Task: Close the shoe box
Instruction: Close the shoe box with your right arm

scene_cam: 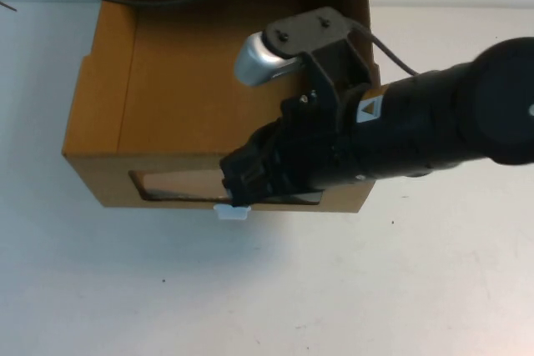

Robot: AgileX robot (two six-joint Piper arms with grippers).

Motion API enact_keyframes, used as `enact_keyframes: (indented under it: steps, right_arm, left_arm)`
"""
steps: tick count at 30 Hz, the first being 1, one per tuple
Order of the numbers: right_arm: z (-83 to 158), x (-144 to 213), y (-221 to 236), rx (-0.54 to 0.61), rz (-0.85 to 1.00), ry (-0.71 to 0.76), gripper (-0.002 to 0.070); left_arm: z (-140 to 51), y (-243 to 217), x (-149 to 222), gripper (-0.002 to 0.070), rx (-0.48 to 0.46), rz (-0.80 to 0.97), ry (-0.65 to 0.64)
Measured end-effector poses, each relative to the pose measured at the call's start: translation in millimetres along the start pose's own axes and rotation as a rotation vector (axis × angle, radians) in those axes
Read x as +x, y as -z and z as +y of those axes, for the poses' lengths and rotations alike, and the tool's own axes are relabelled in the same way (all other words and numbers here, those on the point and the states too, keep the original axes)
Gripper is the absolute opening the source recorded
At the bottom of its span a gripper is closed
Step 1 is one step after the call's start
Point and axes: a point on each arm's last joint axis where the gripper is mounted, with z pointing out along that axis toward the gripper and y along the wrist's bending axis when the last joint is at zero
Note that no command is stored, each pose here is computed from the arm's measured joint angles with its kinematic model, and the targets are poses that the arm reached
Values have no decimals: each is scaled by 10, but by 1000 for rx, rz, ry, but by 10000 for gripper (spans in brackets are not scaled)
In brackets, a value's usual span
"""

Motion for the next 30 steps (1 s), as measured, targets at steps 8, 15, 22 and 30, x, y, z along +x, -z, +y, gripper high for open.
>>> enact_keyframes:
  steps: [8,15,22,30]
  right_arm:
    - [-67,-30,-352,-4,77,-5,-11]
    - [-78,-133,-434,7,33,3,-11]
    - [-128,-274,-475,22,-19,4,-11]
    - [-404,-500,-553,71,-74,-29,-11]
  left_arm:
    - [0,0,0,-5,0,0,0]
    - [-2,3,-3,-5,0,-1,-1]
    - [-2,3,-3,-5,0,-1,-1]
    - [-1,3,-1,-5,-1,1,-2]
